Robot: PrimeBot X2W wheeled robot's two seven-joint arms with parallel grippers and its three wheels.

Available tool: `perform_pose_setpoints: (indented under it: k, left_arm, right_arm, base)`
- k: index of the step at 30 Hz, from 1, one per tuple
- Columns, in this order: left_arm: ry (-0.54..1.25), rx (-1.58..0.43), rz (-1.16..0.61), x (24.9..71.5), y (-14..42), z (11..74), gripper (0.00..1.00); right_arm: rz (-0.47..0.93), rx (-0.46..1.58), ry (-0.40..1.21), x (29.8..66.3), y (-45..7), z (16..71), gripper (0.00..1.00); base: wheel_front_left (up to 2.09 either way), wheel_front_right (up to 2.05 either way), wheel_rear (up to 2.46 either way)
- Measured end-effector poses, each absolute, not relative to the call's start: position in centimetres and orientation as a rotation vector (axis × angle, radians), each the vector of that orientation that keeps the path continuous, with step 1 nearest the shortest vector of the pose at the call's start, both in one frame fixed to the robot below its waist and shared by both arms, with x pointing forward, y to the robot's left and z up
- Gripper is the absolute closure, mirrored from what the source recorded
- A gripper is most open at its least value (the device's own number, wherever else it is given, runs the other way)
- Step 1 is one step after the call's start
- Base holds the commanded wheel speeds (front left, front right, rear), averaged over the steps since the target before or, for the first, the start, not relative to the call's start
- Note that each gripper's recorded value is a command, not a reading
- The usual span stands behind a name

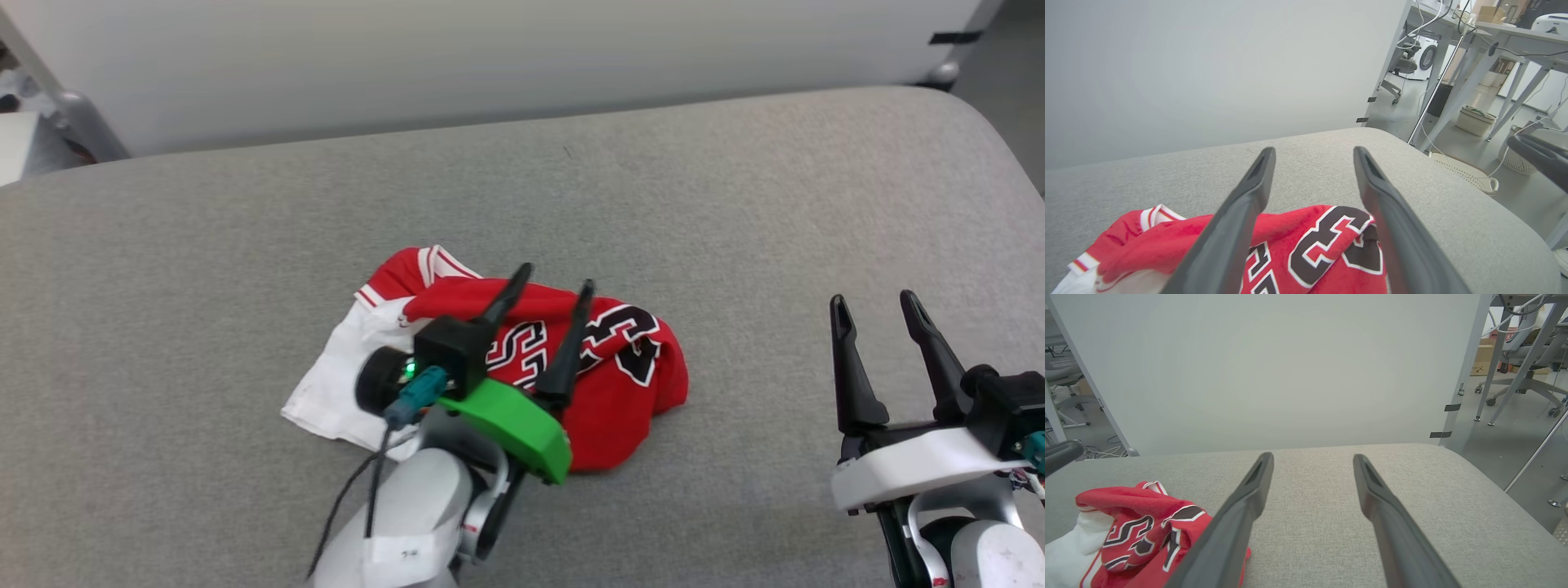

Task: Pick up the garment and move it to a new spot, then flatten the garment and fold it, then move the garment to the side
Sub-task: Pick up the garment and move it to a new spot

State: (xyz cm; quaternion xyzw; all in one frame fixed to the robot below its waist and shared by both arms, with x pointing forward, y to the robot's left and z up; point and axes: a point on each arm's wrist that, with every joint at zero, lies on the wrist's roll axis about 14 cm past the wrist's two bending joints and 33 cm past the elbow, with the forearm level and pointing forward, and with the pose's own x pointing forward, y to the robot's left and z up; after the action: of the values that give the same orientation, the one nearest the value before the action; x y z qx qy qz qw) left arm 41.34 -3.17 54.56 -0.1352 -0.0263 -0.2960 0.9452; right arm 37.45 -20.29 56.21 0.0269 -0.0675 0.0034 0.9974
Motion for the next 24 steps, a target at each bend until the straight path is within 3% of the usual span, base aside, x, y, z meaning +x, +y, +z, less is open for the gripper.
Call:
perform_pose_setpoints:
  k: [14,24]
  left_arm:
    - [-0.142,-0.132,-0.226,40.5,10.7,55.2,0.00]
    - [-0.123,-0.156,-0.114,37.9,14.9,54.4,0.00]
  right_arm:
    - [0.093,0.051,-0.128,36.5,-17.4,56.8,0.00]
    - [0.104,0.049,-0.105,35.5,-17.1,56.5,0.00]
  base:
    - [0.00,0.00,0.00]
    - [0.00,0.00,0.00]
